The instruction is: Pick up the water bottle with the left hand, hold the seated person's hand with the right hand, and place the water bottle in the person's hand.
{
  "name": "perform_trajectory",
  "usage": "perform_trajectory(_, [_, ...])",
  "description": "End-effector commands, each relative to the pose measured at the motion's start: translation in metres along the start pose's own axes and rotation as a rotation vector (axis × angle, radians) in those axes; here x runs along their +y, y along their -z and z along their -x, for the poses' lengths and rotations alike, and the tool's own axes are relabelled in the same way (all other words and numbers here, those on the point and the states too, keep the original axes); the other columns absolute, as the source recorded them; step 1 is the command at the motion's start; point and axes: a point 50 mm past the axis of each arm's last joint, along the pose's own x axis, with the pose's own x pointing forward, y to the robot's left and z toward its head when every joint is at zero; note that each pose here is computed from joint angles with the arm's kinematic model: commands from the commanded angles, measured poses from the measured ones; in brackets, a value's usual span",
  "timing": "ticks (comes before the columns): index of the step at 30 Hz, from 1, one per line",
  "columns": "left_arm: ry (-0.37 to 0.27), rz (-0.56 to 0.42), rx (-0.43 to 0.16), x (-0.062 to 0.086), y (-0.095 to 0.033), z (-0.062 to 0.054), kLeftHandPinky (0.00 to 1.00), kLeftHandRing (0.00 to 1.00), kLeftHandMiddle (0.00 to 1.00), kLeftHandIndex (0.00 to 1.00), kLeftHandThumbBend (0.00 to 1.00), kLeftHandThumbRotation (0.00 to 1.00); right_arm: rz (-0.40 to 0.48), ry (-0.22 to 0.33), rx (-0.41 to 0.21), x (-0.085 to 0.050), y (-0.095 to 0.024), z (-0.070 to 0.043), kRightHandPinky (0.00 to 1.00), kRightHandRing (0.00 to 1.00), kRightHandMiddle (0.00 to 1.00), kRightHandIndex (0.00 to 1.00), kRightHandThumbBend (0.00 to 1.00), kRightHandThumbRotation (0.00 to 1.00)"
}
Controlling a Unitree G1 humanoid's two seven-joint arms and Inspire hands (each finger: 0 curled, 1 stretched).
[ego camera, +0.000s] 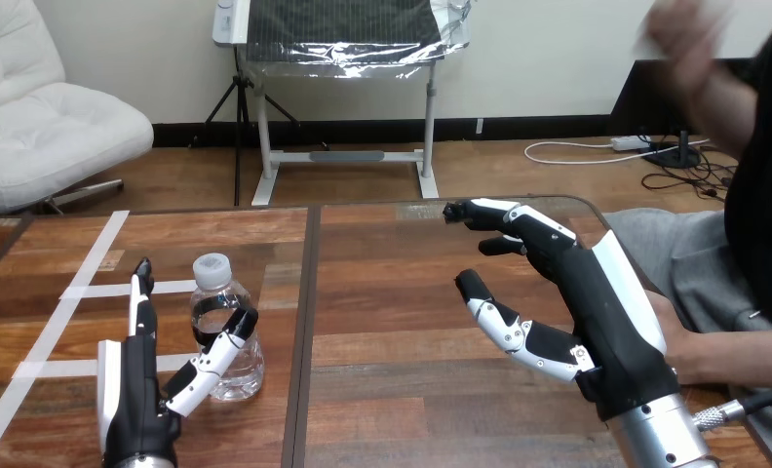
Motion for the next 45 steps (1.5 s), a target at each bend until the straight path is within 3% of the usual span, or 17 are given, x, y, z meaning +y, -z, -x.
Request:
perform_trajectory(1, [0.012,0.032,-0.069,-0.003,-0.023,-0.023,1.00,1.00,1.00,1.00,0.93,0.54,0.015,0.024,-0.092,-0.007,-0.013,-0.015,0.73,0.81,0.81,0.73,0.33,0.00])
perform_trajectory(10, [0.043,-0.013,-0.057,-0.002,-0.022,-0.028,1.00,1.00,1.00,1.00,0.90,0.50,0.013,0.024,-0.091,-0.006,-0.014,-0.014,0.73,0.81,0.81,0.74,0.34,0.00])
perform_trajectory(31, [0.100,-0.145,0.012,-0.004,-0.016,-0.044,0.92,0.96,0.98,0.97,0.96,0.48,0.009,0.022,-0.087,-0.006,-0.013,-0.014,0.73,0.81,0.81,0.74,0.34,0.00])
perform_trajectory(45, [0.176,-0.214,0.007,-0.009,-0.021,-0.057,0.83,0.89,0.93,0.93,0.98,0.47,0.009,0.022,-0.080,-0.005,-0.013,-0.013,0.74,0.81,0.81,0.73,0.35,0.00])
